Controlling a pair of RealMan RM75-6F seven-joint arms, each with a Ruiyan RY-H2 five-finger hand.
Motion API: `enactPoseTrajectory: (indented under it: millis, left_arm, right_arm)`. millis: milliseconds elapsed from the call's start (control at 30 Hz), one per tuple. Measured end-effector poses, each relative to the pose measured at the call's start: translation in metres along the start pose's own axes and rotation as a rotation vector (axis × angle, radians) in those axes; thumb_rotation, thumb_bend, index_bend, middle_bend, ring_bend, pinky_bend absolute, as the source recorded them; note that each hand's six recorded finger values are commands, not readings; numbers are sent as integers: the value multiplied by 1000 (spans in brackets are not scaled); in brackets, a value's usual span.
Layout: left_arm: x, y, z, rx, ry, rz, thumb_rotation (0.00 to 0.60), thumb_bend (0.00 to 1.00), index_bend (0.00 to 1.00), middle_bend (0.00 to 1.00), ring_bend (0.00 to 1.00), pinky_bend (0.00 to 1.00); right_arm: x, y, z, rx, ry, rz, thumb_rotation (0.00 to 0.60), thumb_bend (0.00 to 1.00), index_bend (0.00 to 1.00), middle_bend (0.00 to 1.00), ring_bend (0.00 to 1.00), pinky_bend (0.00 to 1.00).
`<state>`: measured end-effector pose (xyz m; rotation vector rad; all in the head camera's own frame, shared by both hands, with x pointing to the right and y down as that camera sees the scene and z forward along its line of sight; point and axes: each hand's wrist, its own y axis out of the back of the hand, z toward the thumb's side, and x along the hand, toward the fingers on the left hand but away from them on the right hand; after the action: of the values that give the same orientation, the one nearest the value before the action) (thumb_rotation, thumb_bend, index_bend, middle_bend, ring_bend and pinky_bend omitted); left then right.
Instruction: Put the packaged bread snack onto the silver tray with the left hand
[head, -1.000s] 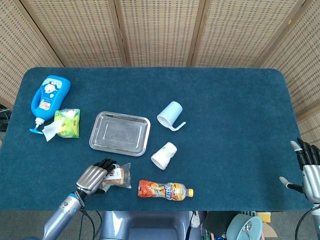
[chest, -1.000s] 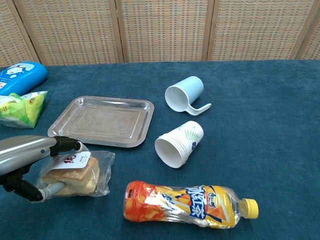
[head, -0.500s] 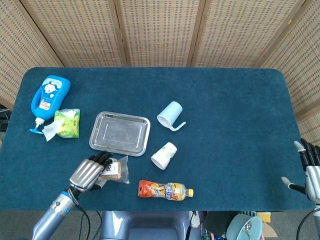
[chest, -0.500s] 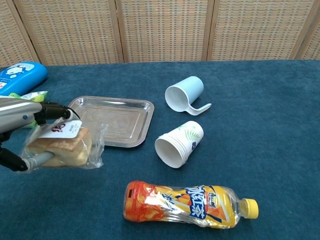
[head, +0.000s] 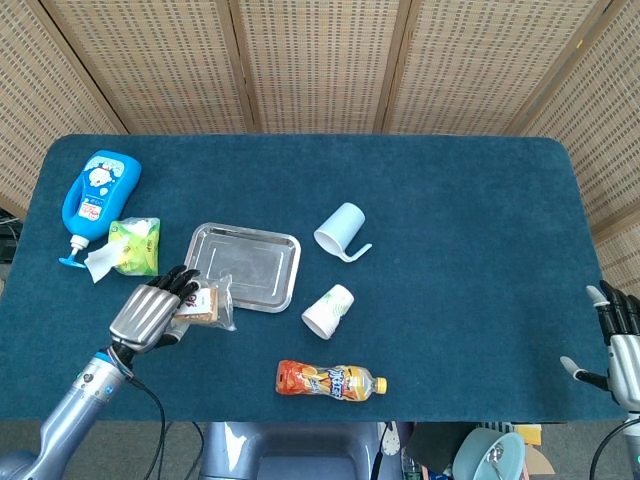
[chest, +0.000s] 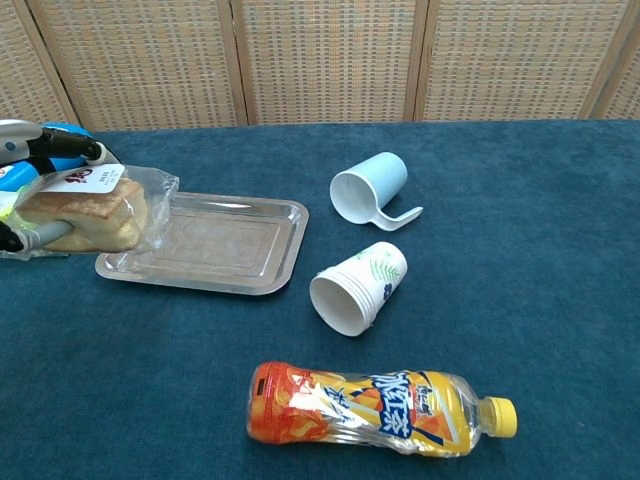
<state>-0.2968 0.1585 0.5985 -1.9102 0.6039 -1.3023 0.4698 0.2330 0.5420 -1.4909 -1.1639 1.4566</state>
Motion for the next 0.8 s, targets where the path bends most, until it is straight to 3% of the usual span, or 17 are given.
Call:
enactPoseTrajectory:
  millis: [333,800]
  left_arm:
    - [32,5,-12,26,8,-19,600,504,345,139,102,244]
    - [54,9,-34,82,62,-16,600,504,345,139,102,242]
  right_arm:
    - [1,-3,-1,-2,-7,3,600,85,0,0,0,0]
    - [-4,-8,-3,-8,-21,13,600,86,0,0,0,0]
